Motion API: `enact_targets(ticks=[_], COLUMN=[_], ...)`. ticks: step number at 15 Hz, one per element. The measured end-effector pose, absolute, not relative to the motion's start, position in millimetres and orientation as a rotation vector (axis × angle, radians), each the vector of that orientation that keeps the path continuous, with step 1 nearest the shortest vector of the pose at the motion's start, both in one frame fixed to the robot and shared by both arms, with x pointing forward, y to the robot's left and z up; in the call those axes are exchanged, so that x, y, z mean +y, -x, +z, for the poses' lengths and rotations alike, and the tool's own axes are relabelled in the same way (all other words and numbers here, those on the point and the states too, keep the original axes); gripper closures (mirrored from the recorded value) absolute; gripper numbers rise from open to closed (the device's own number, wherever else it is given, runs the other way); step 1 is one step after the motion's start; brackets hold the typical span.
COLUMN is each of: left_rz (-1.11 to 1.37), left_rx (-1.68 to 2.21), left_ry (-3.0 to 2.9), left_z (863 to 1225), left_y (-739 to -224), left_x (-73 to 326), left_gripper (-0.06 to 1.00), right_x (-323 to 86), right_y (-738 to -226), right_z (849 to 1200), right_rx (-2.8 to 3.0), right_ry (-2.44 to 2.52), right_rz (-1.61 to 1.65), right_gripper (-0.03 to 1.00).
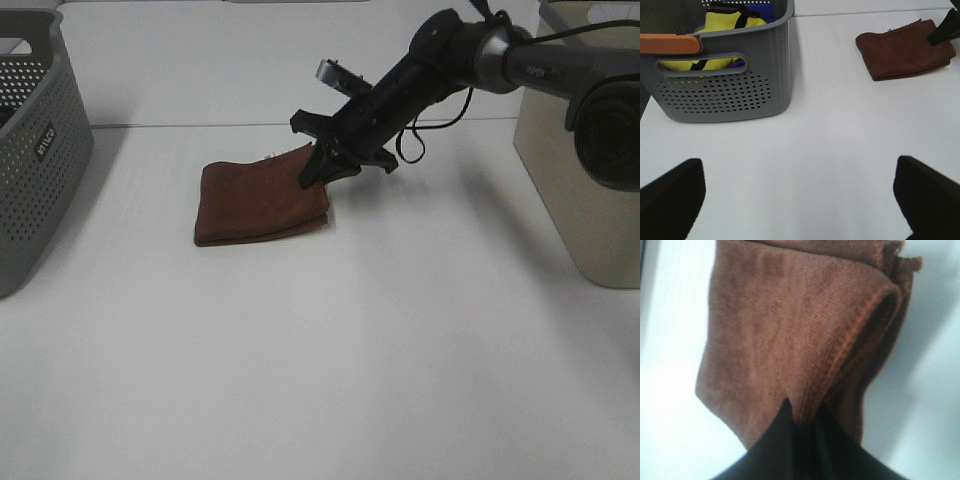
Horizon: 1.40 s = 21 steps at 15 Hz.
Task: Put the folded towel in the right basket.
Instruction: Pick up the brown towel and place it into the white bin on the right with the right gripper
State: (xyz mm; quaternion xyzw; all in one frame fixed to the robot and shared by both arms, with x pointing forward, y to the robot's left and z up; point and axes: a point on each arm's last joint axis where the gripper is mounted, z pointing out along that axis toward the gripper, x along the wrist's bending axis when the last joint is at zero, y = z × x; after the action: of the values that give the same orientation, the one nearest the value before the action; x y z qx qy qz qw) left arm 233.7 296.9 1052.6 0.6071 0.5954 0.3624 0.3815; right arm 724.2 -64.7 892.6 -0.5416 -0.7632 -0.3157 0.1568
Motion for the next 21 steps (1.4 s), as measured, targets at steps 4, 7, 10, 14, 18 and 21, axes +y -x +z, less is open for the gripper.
enact_targets(ticks=[4,7,10,14,18,21], left_rz=[0.925,0.925,0.925,0.925,0.925,0.925], left_rx=[1.519,1.519,1.519,1.519,1.519,1.519], left_ry=[-1.549,-1.549,-1.549,-1.549,-1.549,-1.549], left_z=[1052.6,1052.6,1052.6,1052.6,1052.6,1052.6], left_y=[-233.7,-233.7,-233.7,-233.7,-233.7,-233.7], left_x=[296.9,296.9,296.9,296.9,296.9,296.9], left_gripper=[-0.03,-0.03,-0.03,-0.03,-0.03,-0.03], right_x=[-73.3,-83.8,-101.5,-127.1,-167.9,-227.9], right_y=[-715.1,-698.6,-674.6,-645.4,-617.4,-623.1], right_z=[976.8,1047.4,1112.9,1170.2,1217.8,1230.2], right_rx=[-2.361,-2.485,-2.632,-2.798,-2.915,-2.771], right_ry=[1.478,1.439,1.453,1.553,1.757,1.989], right_rz=[-0.996,-1.1,-1.167,-1.173,-1.143,-1.198], right_gripper=[0.93,0.93,0.93,0.93,0.93,0.93])
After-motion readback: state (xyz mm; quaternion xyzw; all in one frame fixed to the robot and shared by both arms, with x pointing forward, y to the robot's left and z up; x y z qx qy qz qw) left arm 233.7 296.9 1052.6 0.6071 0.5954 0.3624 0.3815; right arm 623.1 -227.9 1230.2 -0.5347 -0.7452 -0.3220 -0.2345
